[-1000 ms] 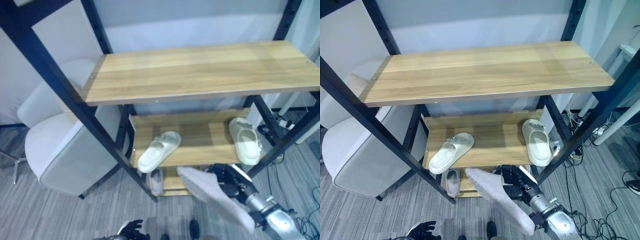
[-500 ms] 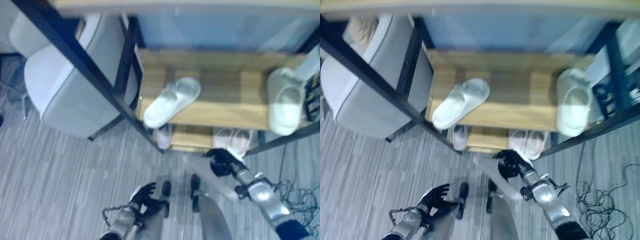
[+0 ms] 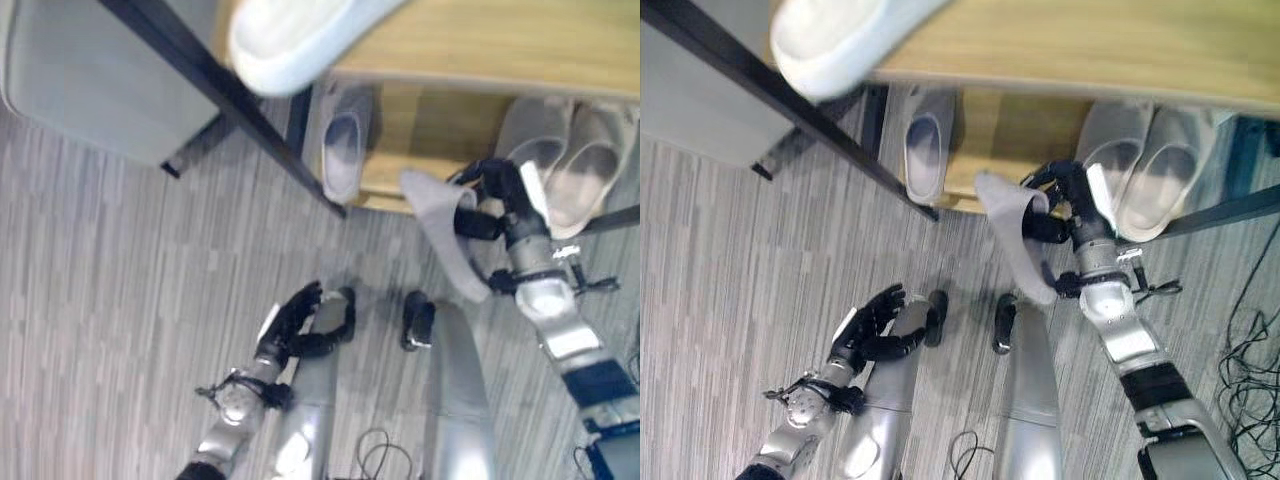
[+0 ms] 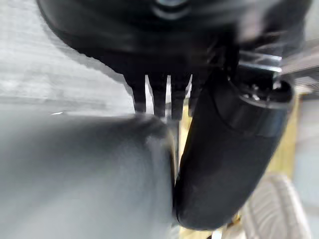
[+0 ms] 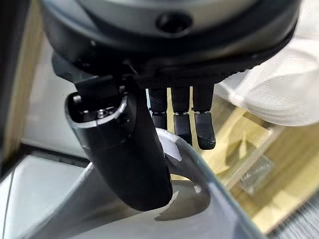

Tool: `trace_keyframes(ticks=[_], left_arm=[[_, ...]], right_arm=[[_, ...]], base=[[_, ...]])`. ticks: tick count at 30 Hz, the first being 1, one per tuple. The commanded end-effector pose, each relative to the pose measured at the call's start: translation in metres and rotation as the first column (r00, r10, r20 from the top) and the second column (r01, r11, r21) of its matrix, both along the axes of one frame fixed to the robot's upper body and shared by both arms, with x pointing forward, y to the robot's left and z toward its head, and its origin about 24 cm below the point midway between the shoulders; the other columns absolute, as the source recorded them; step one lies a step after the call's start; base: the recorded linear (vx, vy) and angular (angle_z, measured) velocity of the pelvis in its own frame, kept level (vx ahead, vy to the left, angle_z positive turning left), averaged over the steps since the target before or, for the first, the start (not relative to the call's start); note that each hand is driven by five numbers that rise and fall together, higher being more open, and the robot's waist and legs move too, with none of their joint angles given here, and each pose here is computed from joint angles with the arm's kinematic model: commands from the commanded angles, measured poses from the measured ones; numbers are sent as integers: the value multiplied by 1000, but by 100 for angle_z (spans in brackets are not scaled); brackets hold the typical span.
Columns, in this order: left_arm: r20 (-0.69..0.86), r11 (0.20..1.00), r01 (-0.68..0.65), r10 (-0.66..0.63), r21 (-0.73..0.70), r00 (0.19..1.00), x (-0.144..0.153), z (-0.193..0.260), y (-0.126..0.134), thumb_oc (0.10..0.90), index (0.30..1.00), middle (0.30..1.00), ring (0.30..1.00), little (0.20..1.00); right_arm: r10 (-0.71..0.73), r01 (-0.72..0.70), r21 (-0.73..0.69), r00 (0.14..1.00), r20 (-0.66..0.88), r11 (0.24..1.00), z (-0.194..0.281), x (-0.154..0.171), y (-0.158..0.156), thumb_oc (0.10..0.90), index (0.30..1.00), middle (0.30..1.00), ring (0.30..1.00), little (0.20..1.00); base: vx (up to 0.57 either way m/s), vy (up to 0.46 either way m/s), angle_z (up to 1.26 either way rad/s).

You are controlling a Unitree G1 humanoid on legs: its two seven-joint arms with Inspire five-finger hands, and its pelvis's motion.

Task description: Arrange the slippers neatly on the shoe rack.

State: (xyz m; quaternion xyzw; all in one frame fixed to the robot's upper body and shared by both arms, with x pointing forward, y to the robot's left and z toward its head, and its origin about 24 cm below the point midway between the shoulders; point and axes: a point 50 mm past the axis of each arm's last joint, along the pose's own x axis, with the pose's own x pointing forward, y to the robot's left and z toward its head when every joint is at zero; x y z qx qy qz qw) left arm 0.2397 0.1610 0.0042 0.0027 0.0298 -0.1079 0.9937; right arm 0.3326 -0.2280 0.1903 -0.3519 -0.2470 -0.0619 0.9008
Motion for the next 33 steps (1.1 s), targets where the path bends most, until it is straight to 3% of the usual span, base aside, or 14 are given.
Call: trace_keyframes(ticks=[1, 8, 12, 17, 27, 33], left_arm=[[-107, 985, -139, 150, 102, 983, 1, -20, 29, 800, 900, 900, 900, 900], [-9, 979, -176, 177, 101, 984, 0, 4, 43, 800, 900, 900, 900, 900], [-4, 979, -168, 169, 116, 986, -9, 6, 47, 800, 900, 900, 900, 900], [-4, 977, -168, 170, 132, 986, -23, 9, 55, 800, 900, 900, 900, 900], [21, 971, -209, 208, 112, 978, -26, 16, 56, 800, 900, 900, 900, 900], [62, 974, -186, 179, 127, 982, -22, 23, 51, 800, 900, 900, 900, 900]], right_arm=[[99, -67, -91, 906, 411, 994, 94, -15, 21, 400, 300, 300, 300, 300], [81, 93, -262, 807, 585, 961, 164, -28, 20, 400, 300, 300, 300, 300], [46, 182, -304, 790, 612, 935, 178, -28, 14, 400, 300, 300, 300, 300], [-40, 361, -407, 787, 615, 839, 192, -15, 8, 400, 300, 300, 300, 300], [-200, 510, -381, 762, 616, 771, 188, 19, 14, 400, 300, 300, 300, 300], [-259, 532, -331, 755, 602, 780, 181, 32, 20, 400, 300, 300, 300, 300]], base=[[74, -21, 9], [81, -12, 5], [61, -13, -1], [52, -8, 0], [-2, -4, 0], [11, 8, 0]])
